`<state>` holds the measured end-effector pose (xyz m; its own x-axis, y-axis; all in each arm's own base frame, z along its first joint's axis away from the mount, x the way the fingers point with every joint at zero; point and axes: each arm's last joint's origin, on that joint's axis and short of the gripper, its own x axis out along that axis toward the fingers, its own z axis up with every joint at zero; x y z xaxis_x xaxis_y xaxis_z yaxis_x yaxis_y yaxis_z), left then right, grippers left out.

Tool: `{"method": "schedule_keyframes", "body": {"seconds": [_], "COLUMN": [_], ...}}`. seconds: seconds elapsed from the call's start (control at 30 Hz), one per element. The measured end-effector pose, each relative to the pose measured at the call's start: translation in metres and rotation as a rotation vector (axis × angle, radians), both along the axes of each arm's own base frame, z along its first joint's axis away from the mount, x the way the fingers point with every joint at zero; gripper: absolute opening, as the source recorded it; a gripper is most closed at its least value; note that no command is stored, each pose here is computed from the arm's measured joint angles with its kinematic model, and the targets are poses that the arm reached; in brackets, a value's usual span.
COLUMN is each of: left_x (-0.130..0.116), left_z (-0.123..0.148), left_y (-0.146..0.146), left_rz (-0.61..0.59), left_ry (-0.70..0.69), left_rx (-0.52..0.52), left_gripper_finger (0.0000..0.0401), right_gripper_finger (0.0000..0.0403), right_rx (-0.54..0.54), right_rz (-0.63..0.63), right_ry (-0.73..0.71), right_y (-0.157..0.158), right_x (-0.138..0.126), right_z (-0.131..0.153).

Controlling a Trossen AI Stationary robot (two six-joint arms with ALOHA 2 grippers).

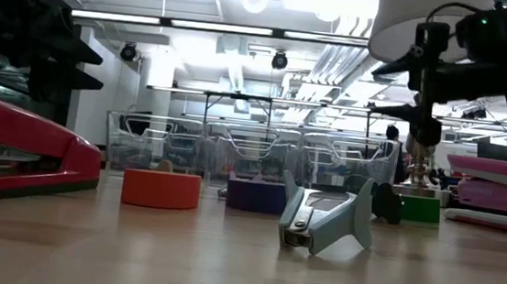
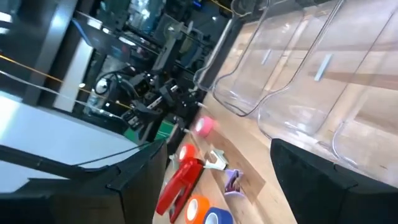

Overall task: Pick and place Stapler, Stapler remover, tape
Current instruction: Put the pink stapler into the right transparent bin

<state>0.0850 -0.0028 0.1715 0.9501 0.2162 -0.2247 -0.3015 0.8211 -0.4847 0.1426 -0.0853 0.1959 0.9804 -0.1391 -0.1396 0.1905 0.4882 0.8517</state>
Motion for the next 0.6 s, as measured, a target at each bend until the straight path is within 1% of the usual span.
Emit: {"method": "schedule_keyframes", "body": {"seconds": [0.1,0.2,0.4,0.6], "left_x": [0.0,0.0,0.0,0.0], "left_z": [0.0,0.0,0.0,0.0], "left_y": [0.0,0.0,0.0,0.0], "left_rz": [0.0,0.0,0.0,0.0], "left_ry": [0.0,0.0,0.0,0.0], "left_rx": [0.0,0.0,0.0,0.0], "left_gripper_finger": [0.023,0.023,0.023,0.023], "right_gripper_finger": [0.0279,0.0279,0.0279,0.0279], "right_rx": [-0.001,-0.002,0.063,0.039], "right_rz": [0.001,0.003,-0.054,-0.159], "right_ry": [0.029,0.122,0.391,0.684], "right_y": [0.002,0.005,0.015,0.031], "right_x": [0.006,0.011,0.01,-0.004], "right_z": [0.014,0.023,0.045,0.073]}}
